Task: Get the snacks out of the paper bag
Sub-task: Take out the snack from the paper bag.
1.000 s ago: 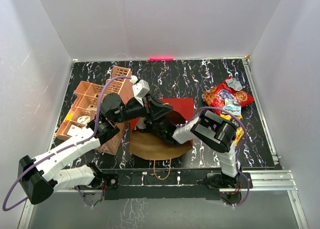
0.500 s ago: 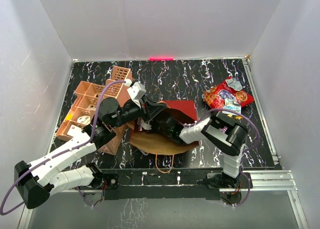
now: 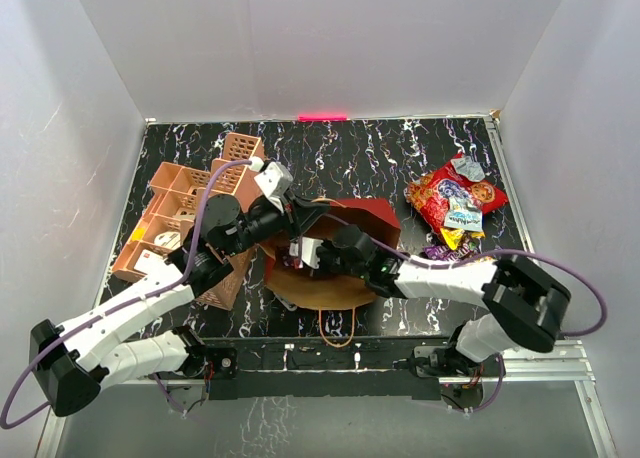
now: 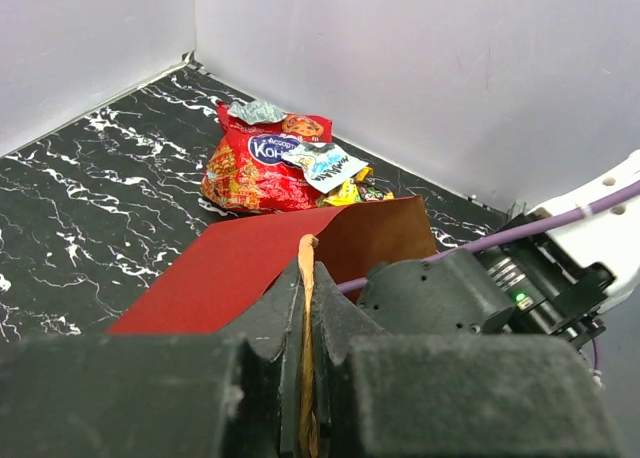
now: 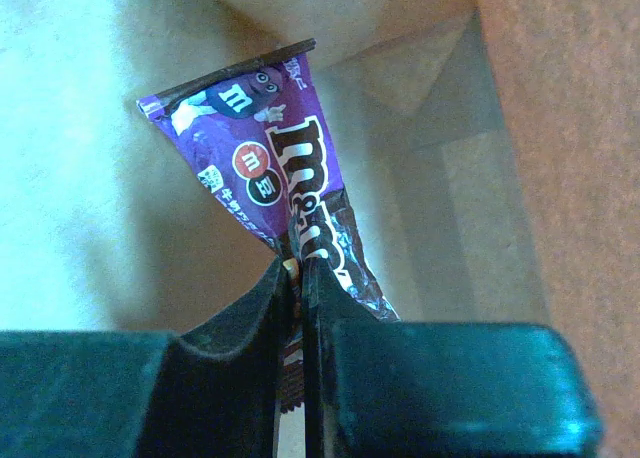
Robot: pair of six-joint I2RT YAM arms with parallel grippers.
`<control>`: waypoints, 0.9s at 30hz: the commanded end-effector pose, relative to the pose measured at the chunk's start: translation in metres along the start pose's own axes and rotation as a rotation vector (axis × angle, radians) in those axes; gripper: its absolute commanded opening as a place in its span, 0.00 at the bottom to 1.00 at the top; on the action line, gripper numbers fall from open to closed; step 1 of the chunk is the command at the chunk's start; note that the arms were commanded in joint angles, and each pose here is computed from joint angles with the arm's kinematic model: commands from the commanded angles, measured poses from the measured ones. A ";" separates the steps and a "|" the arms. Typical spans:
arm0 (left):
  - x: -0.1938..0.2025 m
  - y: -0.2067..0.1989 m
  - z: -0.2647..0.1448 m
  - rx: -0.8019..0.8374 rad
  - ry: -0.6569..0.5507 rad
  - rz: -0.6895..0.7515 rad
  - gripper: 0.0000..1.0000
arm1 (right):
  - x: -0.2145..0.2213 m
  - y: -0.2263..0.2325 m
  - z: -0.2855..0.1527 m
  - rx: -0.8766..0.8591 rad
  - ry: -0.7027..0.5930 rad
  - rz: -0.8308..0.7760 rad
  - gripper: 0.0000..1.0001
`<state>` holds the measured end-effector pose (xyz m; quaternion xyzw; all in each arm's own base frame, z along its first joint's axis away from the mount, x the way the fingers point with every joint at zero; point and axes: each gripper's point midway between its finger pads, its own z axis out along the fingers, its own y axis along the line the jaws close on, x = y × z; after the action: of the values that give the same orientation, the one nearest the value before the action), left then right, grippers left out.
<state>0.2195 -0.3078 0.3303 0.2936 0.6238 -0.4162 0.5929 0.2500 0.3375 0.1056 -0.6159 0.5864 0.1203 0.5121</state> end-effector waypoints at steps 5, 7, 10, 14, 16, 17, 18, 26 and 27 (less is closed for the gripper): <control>-0.038 -0.003 0.013 -0.004 -0.068 -0.026 0.00 | -0.036 -0.002 -0.054 -0.019 -0.081 0.121 0.07; -0.046 0.004 0.016 -0.061 -0.070 -0.086 0.00 | -0.051 -0.008 -0.071 -0.010 -0.118 0.162 0.07; -0.050 0.014 0.019 -0.136 -0.052 -0.147 0.00 | -0.069 -0.009 -0.095 -0.013 -0.176 0.206 0.07; -0.048 0.029 0.022 -0.233 -0.028 -0.198 0.00 | -0.082 -0.022 -0.128 0.053 -0.227 0.279 0.07; -0.048 0.033 0.024 -0.255 -0.021 -0.210 0.00 | -0.091 -0.030 -0.146 0.100 -0.268 0.313 0.07; -0.046 0.034 0.026 -0.264 -0.012 -0.218 0.00 | -0.095 -0.033 -0.153 0.113 -0.286 0.318 0.07; -0.049 0.035 0.027 -0.270 -0.010 -0.226 0.00 | -0.098 -0.036 -0.160 0.128 -0.303 0.325 0.07; -0.049 0.036 0.046 -0.285 0.027 -0.305 0.00 | -0.123 -0.098 -0.218 0.393 -0.324 0.486 0.07; -0.050 0.033 0.050 -0.274 0.034 -0.321 0.00 | -0.126 -0.109 -0.228 0.441 -0.331 0.523 0.07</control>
<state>0.2776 -0.3228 0.3514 0.1399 0.7271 -0.3889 0.5482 0.1844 0.2456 0.2810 -0.4246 0.6291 0.2305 0.6089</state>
